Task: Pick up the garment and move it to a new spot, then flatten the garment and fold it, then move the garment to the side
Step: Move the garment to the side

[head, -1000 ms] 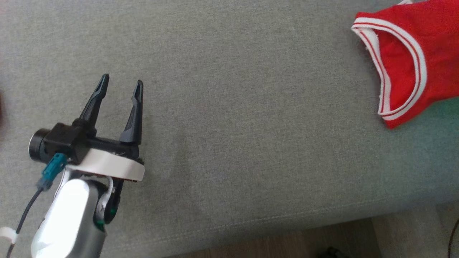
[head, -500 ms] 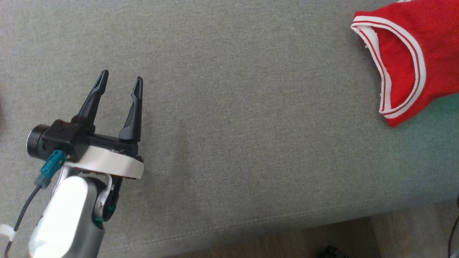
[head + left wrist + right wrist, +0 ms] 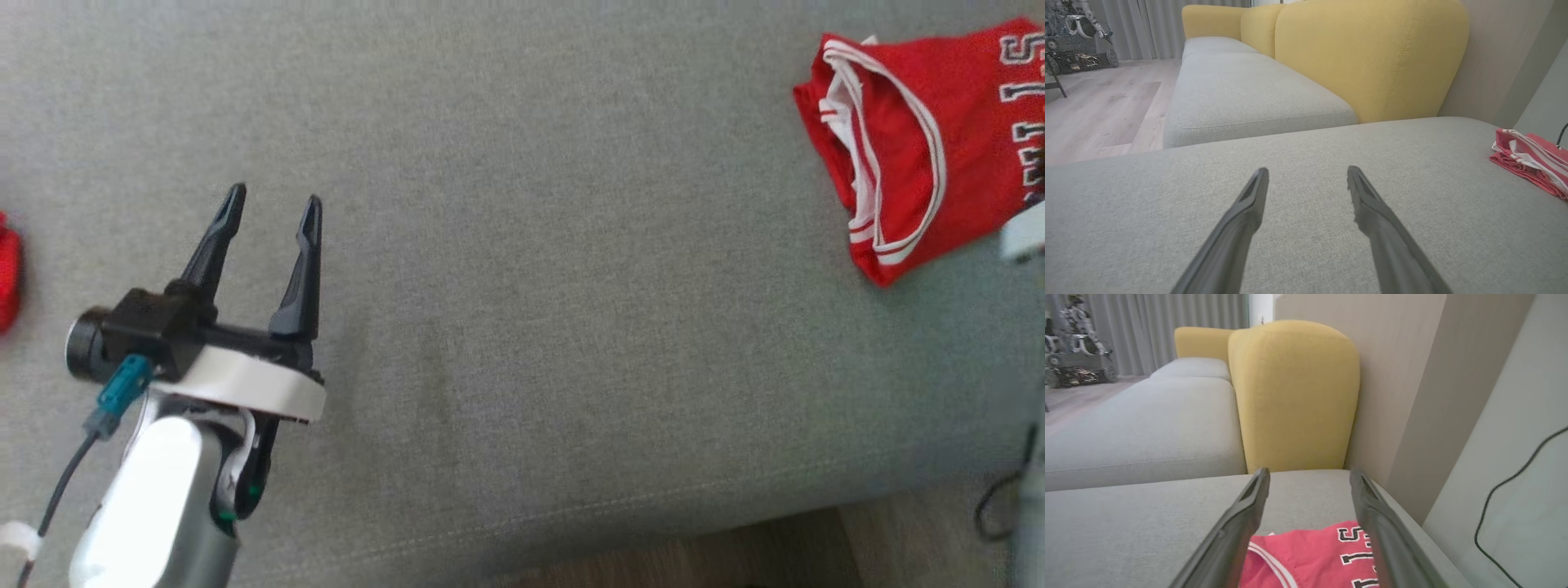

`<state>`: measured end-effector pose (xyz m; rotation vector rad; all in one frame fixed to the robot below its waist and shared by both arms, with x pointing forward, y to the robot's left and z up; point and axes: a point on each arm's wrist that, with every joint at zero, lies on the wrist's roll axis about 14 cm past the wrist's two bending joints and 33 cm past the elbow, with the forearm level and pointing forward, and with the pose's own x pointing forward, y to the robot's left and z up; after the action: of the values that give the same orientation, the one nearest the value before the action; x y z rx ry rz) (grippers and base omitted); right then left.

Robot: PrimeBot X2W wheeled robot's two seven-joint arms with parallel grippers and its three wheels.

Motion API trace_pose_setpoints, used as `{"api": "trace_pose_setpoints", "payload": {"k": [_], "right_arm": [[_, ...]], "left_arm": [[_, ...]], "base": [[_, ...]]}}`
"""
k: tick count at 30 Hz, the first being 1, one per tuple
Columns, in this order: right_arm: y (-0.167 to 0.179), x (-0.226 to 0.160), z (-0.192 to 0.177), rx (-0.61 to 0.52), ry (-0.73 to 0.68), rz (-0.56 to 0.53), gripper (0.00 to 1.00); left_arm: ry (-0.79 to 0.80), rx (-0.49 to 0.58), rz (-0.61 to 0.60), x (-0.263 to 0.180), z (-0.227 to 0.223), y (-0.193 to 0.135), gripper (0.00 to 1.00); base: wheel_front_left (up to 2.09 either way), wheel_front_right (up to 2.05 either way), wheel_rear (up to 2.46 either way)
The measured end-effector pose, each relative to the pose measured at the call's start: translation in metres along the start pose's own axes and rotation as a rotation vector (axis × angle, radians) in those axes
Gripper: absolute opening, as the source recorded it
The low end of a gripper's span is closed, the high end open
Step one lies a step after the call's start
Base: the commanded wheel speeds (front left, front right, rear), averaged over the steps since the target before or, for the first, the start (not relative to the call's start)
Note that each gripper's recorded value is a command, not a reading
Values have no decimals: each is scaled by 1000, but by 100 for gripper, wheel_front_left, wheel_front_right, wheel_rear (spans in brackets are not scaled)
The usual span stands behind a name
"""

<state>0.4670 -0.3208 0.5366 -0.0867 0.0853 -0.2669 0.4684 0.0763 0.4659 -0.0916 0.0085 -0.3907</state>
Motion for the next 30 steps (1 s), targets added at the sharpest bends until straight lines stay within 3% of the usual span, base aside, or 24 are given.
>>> {"api": "trace_pose_setpoints", "payload": {"k": [6,13,21,30], "right_arm": [[49,-33,14,12,-69,121,100],[104,-65,2,60,-54,277,100],[130,-86,7,128,-97,361,100],[137,-115,-14,174,-37,401,100]], "left_arm": [[-7,7,66,-20,11,10,100],[-13,17,181,-57,21,33,100],[-9,30,268,-101,27,47,100],[-29,42,305,-131,37,45,100]], "base": [[0,0,0],[0,0,0],[0,0,0],[0,0,0]]}}
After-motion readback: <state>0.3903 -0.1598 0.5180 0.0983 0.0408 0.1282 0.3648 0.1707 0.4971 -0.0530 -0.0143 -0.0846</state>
